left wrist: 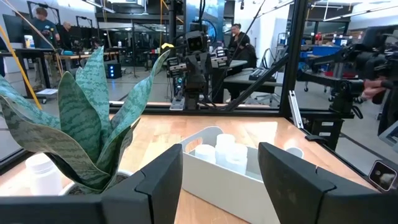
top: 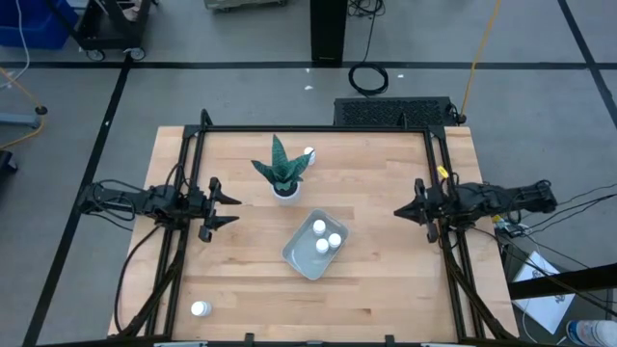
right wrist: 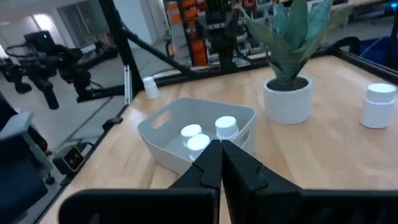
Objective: Pick and place pill bottles into a basket
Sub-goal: Put the white medicine bottle into the gray bin
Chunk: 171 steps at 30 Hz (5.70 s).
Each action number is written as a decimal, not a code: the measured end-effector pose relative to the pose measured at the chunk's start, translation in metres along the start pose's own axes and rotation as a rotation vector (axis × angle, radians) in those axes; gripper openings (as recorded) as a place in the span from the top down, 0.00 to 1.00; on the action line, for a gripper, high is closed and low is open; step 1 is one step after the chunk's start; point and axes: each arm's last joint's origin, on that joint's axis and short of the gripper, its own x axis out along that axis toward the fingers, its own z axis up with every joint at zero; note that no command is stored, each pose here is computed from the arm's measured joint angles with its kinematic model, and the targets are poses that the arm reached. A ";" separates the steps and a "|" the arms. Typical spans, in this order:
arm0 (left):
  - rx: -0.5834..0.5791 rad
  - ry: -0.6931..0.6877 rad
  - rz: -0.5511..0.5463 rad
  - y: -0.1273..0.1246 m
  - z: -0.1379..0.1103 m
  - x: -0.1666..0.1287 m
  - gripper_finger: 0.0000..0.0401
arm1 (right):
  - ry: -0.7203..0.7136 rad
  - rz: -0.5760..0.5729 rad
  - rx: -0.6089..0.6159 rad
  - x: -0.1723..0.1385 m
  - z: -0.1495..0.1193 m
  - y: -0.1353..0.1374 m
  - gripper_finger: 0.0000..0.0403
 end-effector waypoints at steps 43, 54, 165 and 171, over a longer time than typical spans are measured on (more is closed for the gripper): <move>-0.546 -0.328 -0.092 0.000 0.032 -0.005 0.47 | -0.129 0.101 0.250 0.015 -0.019 -0.002 0.98; -0.846 -0.645 -0.037 0.006 0.054 -0.016 0.47 | -0.133 0.103 0.250 0.014 -0.019 -0.002 0.98; -0.755 1.177 0.759 0.260 0.066 0.294 0.20 | -0.134 0.104 0.250 0.014 -0.018 -0.002 0.98; -0.742 1.224 0.750 0.259 0.055 0.296 0.24 | -0.134 0.104 0.250 0.014 -0.018 -0.002 0.98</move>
